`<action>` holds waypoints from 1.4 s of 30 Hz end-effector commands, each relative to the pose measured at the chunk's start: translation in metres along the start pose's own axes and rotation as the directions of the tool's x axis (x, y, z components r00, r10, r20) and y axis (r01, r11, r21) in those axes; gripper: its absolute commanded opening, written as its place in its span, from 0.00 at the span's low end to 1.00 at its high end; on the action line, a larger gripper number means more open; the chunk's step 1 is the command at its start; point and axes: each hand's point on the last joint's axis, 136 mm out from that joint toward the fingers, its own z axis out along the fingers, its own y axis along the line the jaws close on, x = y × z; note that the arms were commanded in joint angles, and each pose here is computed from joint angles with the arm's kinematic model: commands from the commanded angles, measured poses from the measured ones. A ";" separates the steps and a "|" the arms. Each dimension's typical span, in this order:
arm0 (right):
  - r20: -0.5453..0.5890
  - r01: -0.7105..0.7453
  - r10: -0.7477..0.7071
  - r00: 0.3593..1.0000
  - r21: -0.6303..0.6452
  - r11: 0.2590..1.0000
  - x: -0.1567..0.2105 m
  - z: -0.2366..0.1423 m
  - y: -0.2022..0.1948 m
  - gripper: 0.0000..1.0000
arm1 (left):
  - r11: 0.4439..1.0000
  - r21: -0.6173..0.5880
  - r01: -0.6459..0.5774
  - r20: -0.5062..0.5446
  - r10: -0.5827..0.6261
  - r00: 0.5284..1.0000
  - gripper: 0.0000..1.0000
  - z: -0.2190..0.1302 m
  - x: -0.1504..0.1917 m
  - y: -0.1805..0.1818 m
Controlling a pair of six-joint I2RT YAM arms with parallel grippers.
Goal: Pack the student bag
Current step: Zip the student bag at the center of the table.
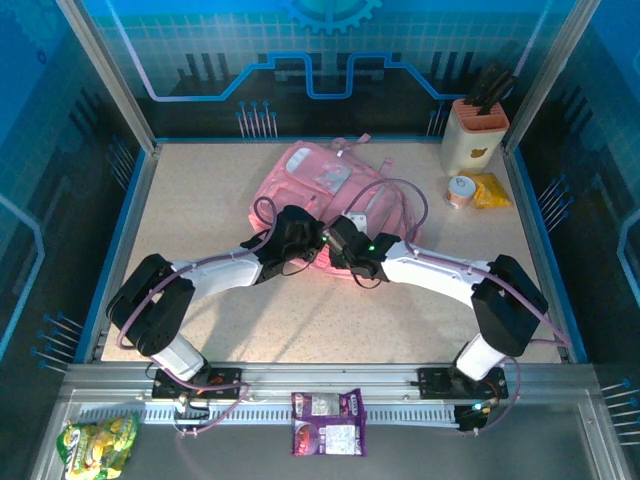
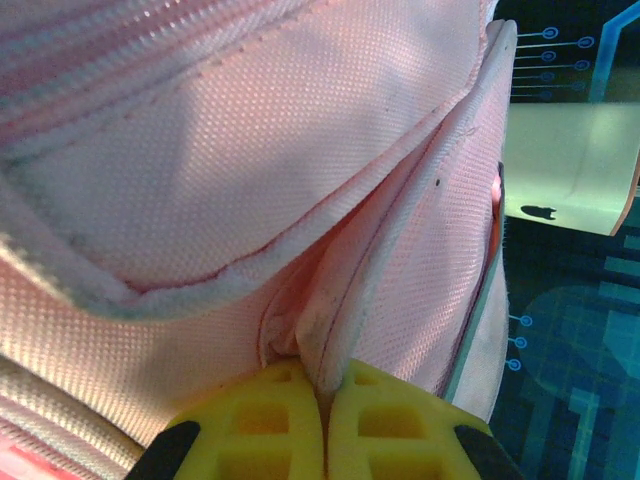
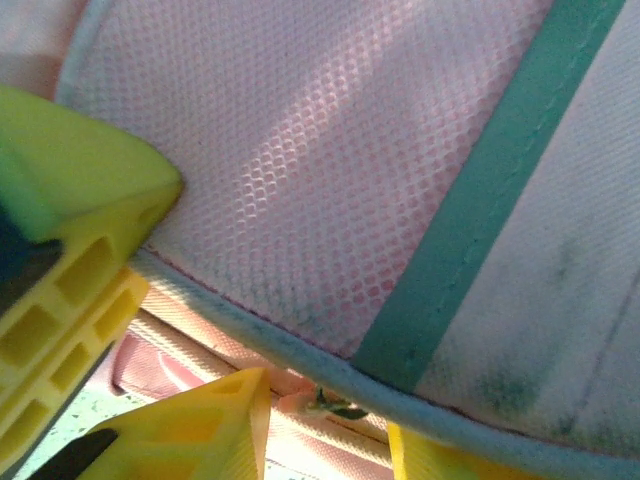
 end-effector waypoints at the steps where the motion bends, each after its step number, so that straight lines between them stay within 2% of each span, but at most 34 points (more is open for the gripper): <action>1: 0.054 -0.029 0.029 0.998 0.009 1.000 -0.017 0.004 0.008 0.36 | 0.994 0.109 -0.012 -0.054 0.017 0.998 0.06 -0.003 0.016 -0.038; 9: 0.086 -0.038 0.032 0.996 0.070 0.997 -0.022 -0.004 -0.012 0.32 | 0.995 0.092 -0.029 -0.033 0.032 0.999 0.06 -0.009 0.013 -0.034; 12: 0.103 -0.037 0.032 0.994 0.046 0.998 -0.021 -0.012 -0.017 0.29 | 0.996 0.088 -0.032 -0.026 0.035 0.999 0.07 -0.009 0.012 -0.032; 17: 0.099 0.012 -0.014 0.995 0.017 1.000 -0.027 -0.008 -0.006 0.23 | 0.995 0.095 -0.023 -0.037 0.027 0.999 0.07 -0.004 0.014 -0.033; 24: 0.080 0.053 -0.050 0.996 -0.035 0.998 -0.027 0.006 0.011 0.26 | 0.995 0.097 -0.031 -0.039 0.035 0.999 0.07 -0.003 0.014 -0.035; 28: 0.088 0.071 -0.068 0.994 -0.030 0.997 -0.030 0.010 0.012 0.21 | 0.995 0.093 -0.030 -0.042 0.034 0.999 0.06 -0.003 0.015 -0.034; 32: 0.114 0.095 -0.097 0.989 0.017 0.995 -0.035 0.006 0.002 0.11 | 0.996 0.083 -0.036 -0.036 0.039 0.999 0.07 -0.003 0.013 -0.031; 36: 0.110 0.152 -0.157 0.981 0.056 0.987 -0.033 -0.004 -0.012 0.00 | 0.997 0.029 -0.065 0.007 0.065 0.998 0.05 -0.008 0.001 -0.018; 42: 0.058 0.226 -0.228 0.972 0.028 0.974 -0.009 -0.021 -0.041 0.00 | 0.992 -0.071 -0.107 0.083 0.113 0.990 0.00 -0.028 -0.046 0.006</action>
